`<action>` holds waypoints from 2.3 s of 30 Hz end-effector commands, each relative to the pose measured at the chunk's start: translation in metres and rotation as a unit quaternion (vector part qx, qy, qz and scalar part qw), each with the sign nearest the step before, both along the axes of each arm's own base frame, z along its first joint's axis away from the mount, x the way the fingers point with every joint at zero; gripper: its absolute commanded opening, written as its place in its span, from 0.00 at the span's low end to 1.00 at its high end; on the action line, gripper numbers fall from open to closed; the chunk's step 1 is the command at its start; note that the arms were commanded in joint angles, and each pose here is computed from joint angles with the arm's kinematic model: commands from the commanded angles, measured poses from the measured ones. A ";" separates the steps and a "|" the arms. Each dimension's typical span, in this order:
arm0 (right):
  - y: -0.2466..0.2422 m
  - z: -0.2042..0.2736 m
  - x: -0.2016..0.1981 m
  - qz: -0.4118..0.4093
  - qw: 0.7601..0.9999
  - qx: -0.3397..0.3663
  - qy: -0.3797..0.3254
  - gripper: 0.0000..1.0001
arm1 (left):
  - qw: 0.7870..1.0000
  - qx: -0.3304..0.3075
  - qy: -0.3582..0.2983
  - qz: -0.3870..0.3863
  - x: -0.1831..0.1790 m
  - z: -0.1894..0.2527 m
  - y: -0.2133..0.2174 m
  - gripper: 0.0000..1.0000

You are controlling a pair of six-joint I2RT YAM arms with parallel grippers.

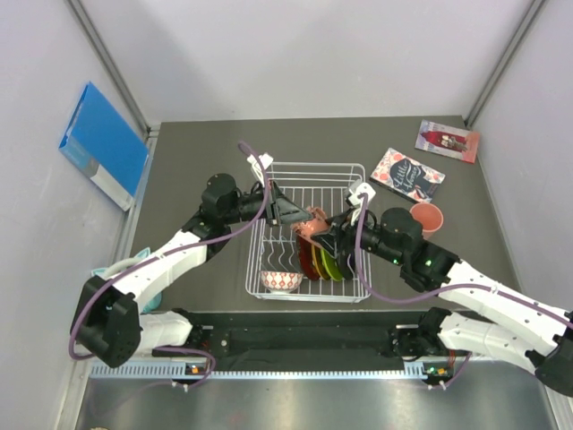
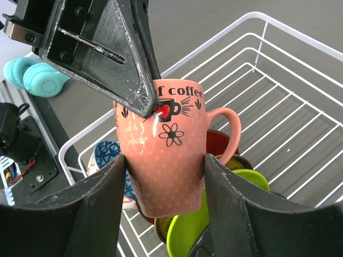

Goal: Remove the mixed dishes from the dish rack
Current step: Place the cup at the center of the board.

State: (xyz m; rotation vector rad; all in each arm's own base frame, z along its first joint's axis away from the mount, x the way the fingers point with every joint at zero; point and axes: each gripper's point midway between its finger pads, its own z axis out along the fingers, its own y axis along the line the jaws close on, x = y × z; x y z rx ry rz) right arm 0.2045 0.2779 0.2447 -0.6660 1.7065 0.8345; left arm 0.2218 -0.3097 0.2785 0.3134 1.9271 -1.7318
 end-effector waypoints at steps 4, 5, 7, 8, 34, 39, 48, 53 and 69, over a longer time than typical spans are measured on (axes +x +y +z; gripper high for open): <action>-0.004 0.059 0.003 -0.029 0.996 0.075 -0.041 0.11 | 0.995 0.024 -0.080 0.051 0.010 0.026 0.008 0.00; -0.009 0.060 0.007 -0.044 0.996 0.071 -0.041 0.24 | 0.995 0.026 -0.085 0.055 0.011 0.028 0.009 0.00; -0.013 0.071 0.005 -0.047 0.995 0.077 -0.046 0.39 | 0.993 0.029 -0.098 0.062 0.014 0.035 0.009 0.00; -0.015 0.072 0.005 -0.051 0.995 0.077 -0.045 0.49 | 0.992 0.034 -0.097 0.067 0.016 0.034 0.010 0.00; -0.058 0.121 0.054 -0.283 0.952 -0.059 0.098 0.83 | 0.845 0.250 -0.473 -0.005 -0.003 0.034 0.020 0.00; -0.058 0.127 0.049 -0.259 0.955 -0.097 0.106 0.83 | 0.788 0.195 -0.577 -0.090 -0.047 0.037 0.026 0.00; -0.032 0.111 0.024 -0.149 0.973 -0.115 0.131 0.71 | 0.781 0.142 -0.587 -0.160 -0.074 0.038 0.012 0.00; -0.029 0.107 0.012 -0.115 0.978 -0.112 0.137 0.68 | 0.770 0.156 -0.592 -0.182 -0.075 0.031 -0.003 0.00; -0.022 0.062 -0.012 -0.027 0.963 -0.214 0.162 0.59 | 0.756 0.164 -0.596 -0.216 -0.074 0.026 -0.026 0.00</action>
